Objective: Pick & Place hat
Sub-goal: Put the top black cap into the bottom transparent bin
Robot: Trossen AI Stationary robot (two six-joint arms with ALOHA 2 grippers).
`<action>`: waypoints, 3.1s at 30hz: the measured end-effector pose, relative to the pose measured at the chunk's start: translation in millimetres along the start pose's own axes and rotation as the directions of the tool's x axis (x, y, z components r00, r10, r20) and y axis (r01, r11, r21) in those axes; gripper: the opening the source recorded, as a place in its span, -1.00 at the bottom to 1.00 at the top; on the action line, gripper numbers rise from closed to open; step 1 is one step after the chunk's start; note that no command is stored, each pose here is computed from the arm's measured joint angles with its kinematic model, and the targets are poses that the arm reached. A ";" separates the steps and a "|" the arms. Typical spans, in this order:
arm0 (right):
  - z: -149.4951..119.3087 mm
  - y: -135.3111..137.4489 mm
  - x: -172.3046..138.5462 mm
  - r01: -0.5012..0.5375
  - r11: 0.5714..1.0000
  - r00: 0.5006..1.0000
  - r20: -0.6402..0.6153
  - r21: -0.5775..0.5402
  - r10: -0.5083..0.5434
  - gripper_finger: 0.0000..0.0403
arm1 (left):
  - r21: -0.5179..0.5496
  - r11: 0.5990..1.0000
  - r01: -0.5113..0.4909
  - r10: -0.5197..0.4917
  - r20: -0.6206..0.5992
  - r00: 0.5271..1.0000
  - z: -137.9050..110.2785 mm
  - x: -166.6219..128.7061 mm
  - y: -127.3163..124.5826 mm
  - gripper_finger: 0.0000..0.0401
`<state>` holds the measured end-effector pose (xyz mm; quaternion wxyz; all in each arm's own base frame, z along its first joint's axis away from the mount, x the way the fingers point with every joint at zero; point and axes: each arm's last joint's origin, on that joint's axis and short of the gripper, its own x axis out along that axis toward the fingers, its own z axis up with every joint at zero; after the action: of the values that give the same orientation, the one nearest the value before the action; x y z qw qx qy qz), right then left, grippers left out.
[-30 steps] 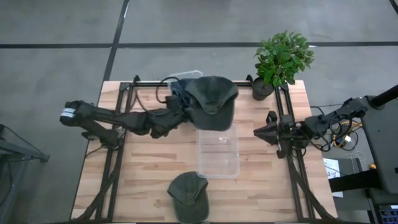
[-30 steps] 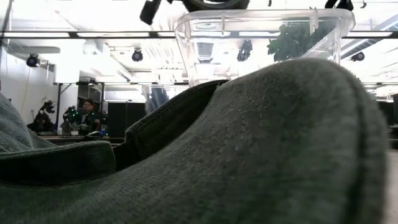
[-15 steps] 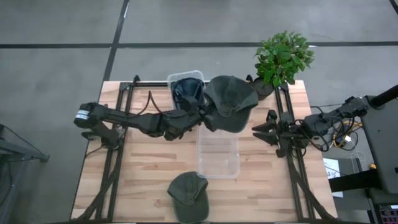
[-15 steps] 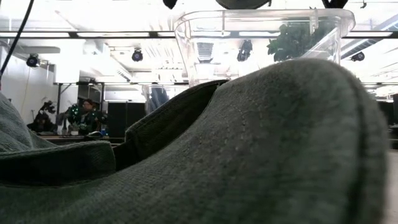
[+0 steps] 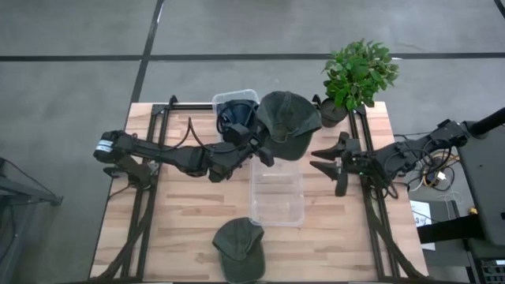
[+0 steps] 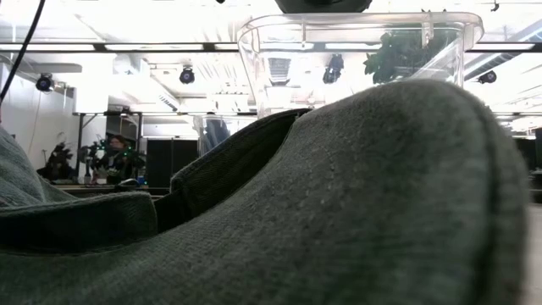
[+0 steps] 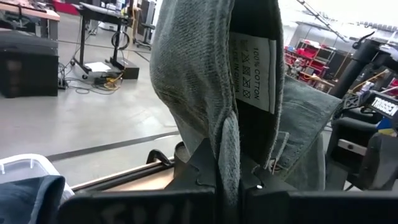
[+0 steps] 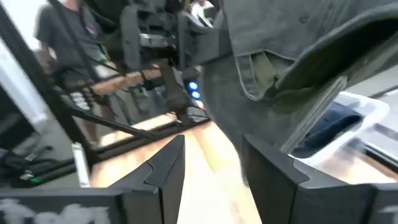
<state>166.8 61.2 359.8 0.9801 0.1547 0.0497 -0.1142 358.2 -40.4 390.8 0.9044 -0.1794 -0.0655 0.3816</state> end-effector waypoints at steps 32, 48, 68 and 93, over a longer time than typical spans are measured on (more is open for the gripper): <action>16.7 4.8 4.9 0.217 0.976 0.974 -0.065 0.023 -0.215 -0.13 | -0.027 0.999 0.044 -0.043 0.028 0.999 8.9 -21.5 -9.8 -0.99; 16.9 7.9 11.3 0.198 0.979 0.979 -0.059 0.042 -0.196 -0.12 | 0.001 0.999 0.035 -0.035 0.028 0.999 5.7 -20.2 -10.6 -0.99; 17.3 8.2 40.9 0.235 0.972 0.972 -0.014 -0.013 -0.235 -0.23 | -0.046 0.994 0.098 -0.098 0.002 0.995 1.8 -25.3 -15.1 -0.99; 28.4 -2.9 28.9 0.393 0.918 0.914 0.095 0.042 -0.396 -0.95 | 0.325 0.943 0.077 -0.071 -0.032 0.997 19.4 -40.7 3.7 -0.66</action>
<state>195.8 43.6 382.0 0.9363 0.1464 0.0289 -0.3178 322.3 -61.7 408.1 0.9359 -0.0287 0.0008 0.3510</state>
